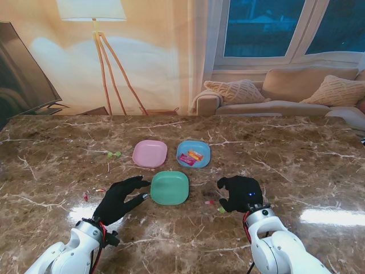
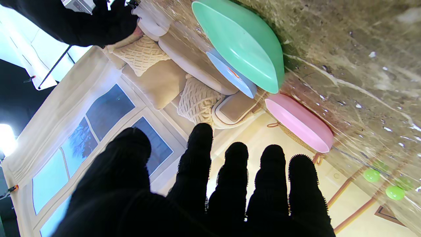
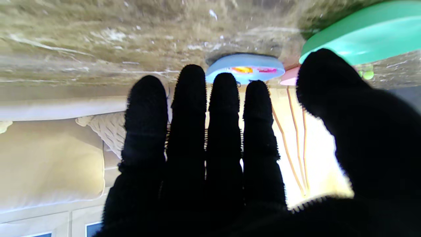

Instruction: Portion candies into small dishes

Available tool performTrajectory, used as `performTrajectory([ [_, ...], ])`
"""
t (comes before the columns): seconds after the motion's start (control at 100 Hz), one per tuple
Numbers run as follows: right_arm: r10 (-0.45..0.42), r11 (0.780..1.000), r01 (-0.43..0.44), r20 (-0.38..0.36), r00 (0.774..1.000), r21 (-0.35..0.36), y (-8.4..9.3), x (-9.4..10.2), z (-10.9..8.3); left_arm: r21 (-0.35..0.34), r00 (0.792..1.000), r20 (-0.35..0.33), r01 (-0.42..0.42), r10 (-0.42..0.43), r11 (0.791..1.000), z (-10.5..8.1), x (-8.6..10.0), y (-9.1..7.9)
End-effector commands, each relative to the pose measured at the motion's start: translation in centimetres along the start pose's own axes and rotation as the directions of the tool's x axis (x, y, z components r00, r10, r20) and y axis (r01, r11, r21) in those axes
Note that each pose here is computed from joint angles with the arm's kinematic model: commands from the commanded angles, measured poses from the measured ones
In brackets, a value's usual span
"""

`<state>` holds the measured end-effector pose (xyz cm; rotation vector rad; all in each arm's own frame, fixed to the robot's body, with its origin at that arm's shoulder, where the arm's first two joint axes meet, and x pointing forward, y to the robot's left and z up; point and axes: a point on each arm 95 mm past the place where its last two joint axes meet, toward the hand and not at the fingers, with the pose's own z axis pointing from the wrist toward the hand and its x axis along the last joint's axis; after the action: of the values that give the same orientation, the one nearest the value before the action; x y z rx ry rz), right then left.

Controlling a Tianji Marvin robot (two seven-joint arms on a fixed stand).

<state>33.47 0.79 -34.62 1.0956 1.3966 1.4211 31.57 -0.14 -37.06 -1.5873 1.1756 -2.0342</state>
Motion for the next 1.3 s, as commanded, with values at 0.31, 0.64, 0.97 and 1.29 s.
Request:
performTrajectory([
  [0.31, 0.001, 0.997, -0.001, -0.003, 1.000, 0.081, -2.7, -0.2, -2.5, -0.008, 1.000, -0.004, 0.005, -0.005, 1.000, -0.2, 0.1, 0.5],
  [0.64, -0.003, 0.994, 0.002, 0.006, 1.000, 0.109, -4.5, -0.2, -2.3, -0.008, 1.000, -0.003, 0.004, -0.004, 1.000, -0.1, 0.1, 0.5],
  [0.97, -0.033, 0.994, 0.030, 0.024, 0.999, 0.105, -5.4, -0.6, -1.9, -0.010, 1.000, -0.001, 0.005, -0.005, 1.000, -0.2, 0.1, 0.5],
  [1.29, -0.037, 0.994, 0.034, 0.023, 0.999, 0.100, -5.9, -0.9, -1.8, -0.014, 1.000, -0.001, 0.004, -0.004, 1.000, -0.2, 0.1, 0.5],
])
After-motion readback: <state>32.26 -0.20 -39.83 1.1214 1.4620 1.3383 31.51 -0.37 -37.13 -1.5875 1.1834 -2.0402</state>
